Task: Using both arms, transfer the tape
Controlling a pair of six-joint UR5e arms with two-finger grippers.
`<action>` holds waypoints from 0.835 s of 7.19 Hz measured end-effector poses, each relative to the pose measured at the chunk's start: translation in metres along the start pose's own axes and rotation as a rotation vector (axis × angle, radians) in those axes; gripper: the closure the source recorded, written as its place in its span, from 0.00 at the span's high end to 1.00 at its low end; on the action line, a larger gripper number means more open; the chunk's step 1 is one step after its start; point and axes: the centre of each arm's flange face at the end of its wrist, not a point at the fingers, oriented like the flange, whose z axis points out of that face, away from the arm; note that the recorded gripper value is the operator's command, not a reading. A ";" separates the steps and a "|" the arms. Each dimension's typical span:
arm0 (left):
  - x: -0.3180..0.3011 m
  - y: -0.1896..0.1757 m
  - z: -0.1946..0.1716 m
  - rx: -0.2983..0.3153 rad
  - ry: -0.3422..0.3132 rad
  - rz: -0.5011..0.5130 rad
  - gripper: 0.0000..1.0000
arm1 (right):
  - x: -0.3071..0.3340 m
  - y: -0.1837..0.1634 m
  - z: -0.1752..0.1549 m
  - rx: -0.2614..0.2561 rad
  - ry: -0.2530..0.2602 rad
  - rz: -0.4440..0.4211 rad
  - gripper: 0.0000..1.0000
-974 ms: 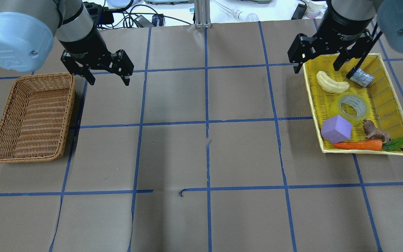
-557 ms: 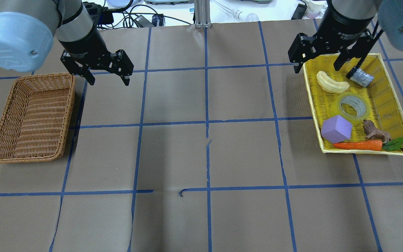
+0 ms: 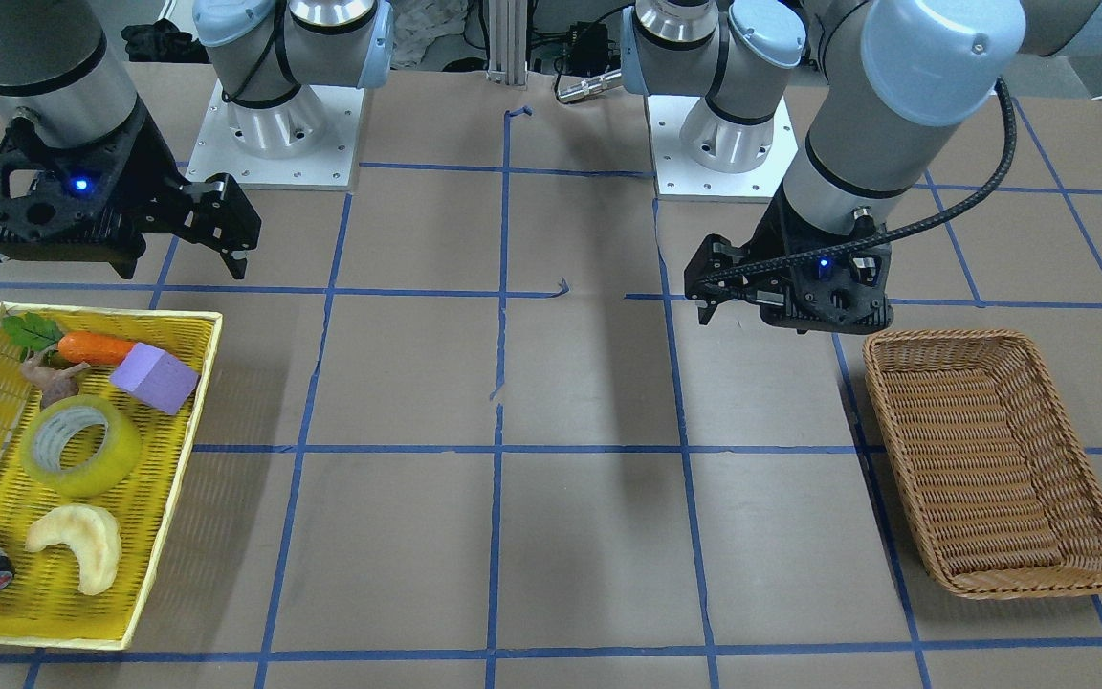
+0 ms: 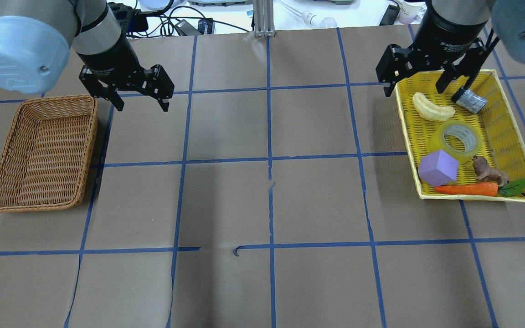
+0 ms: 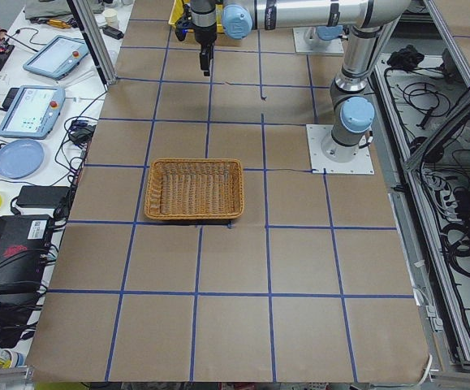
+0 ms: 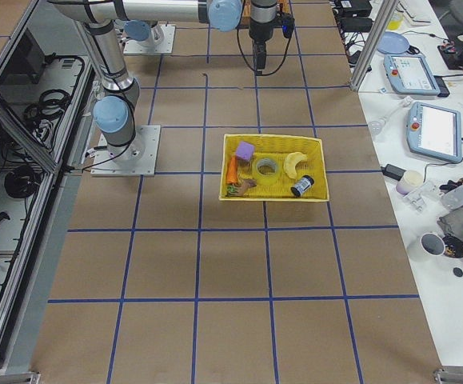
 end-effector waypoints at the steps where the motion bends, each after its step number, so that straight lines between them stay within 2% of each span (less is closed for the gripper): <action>1: 0.000 0.000 0.000 -0.001 0.001 0.000 1.00 | 0.001 -0.002 0.000 0.002 0.003 -0.003 1.00; 3: 0.000 0.000 0.000 -0.001 0.002 0.000 1.00 | 0.011 -0.022 0.002 0.001 0.010 -0.009 1.00; 4: 0.000 0.000 0.001 -0.001 0.002 0.000 1.00 | 0.032 -0.041 0.013 -0.015 0.016 -0.003 1.00; 6: 0.000 0.000 0.001 -0.002 0.002 0.000 1.00 | 0.123 -0.072 0.061 -0.074 0.010 -0.018 1.00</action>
